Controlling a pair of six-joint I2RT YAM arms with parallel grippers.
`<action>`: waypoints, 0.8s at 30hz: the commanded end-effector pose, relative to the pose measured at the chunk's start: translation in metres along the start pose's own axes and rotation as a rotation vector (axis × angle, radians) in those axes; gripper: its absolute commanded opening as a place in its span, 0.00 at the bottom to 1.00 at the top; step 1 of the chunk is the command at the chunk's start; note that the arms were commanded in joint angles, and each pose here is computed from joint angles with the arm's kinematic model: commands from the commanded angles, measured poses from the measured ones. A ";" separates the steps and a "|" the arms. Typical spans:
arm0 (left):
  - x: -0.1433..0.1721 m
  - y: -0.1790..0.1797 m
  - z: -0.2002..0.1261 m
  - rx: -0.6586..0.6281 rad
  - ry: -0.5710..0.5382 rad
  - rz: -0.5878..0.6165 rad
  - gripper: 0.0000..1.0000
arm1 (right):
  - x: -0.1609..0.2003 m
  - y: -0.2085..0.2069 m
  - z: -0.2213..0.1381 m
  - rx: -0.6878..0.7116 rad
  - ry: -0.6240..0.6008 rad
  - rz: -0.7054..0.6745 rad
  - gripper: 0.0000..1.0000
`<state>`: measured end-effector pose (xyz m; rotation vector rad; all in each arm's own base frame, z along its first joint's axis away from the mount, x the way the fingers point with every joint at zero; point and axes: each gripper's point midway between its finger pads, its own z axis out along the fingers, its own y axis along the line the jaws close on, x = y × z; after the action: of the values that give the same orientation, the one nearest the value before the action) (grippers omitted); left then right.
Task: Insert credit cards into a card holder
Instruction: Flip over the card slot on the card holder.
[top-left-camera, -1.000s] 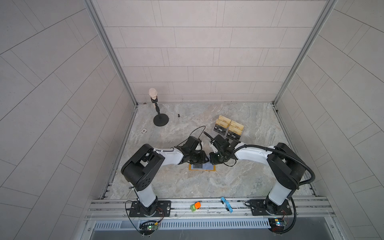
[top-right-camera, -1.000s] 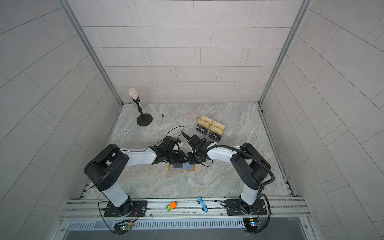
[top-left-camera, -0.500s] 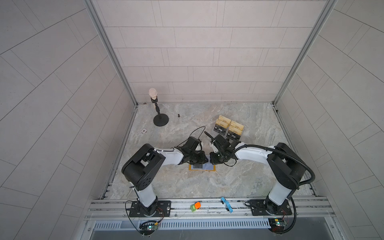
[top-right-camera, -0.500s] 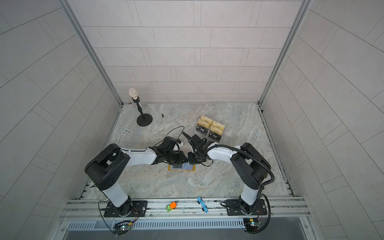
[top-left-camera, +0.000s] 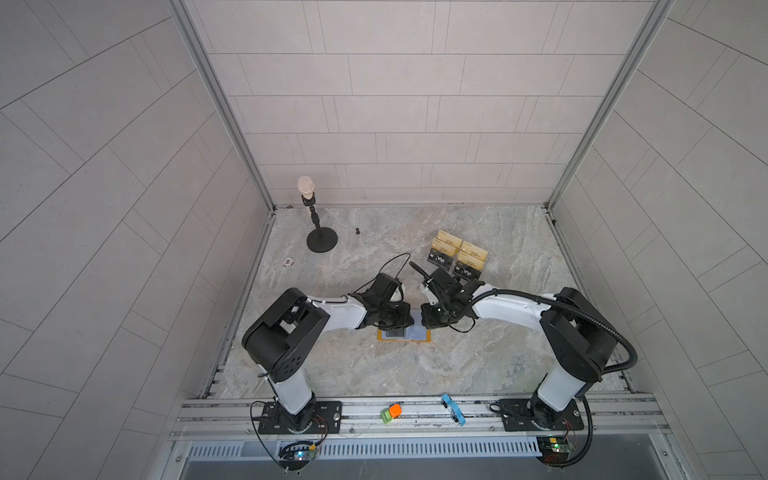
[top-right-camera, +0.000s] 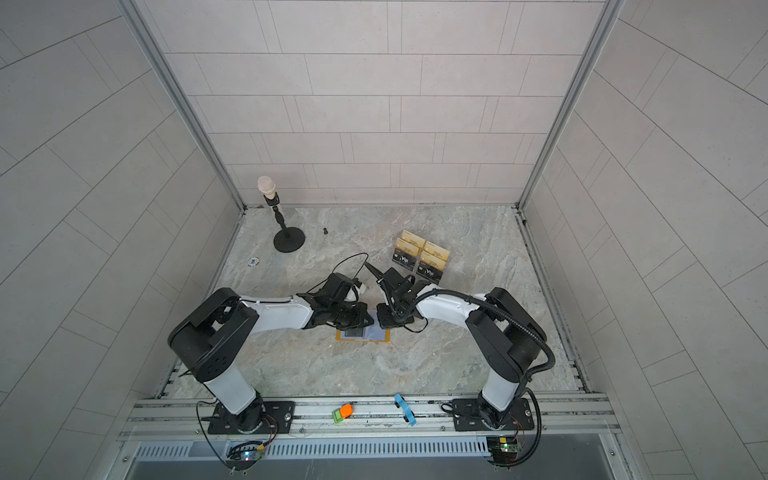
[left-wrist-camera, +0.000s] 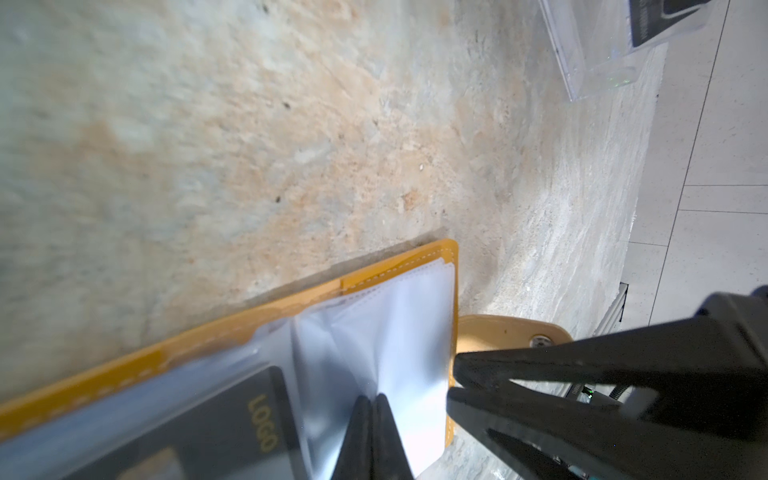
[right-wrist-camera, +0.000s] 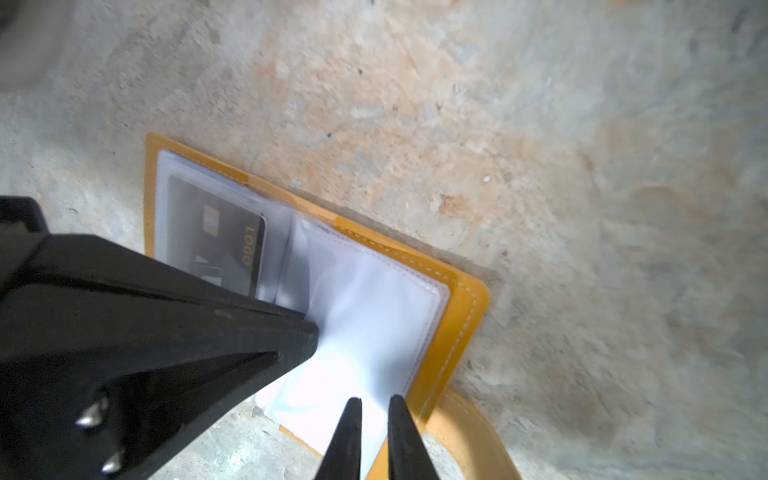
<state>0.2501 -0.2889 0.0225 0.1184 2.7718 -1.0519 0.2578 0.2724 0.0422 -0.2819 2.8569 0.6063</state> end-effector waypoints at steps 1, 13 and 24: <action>-0.004 -0.004 -0.013 0.002 -0.023 0.013 0.00 | -0.016 0.006 -0.022 0.000 -0.066 -0.009 0.17; -0.003 -0.005 -0.020 0.064 -0.028 -0.004 0.00 | -0.018 -0.001 -0.026 0.016 -0.087 0.001 0.16; -0.003 0.002 -0.027 0.064 -0.046 -0.014 0.00 | -0.015 0.009 -0.003 -0.062 -0.056 0.031 0.14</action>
<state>0.2503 -0.2730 0.0366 0.0675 2.7290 -1.1205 0.2715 0.2760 0.0613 -0.2500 2.7816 0.6617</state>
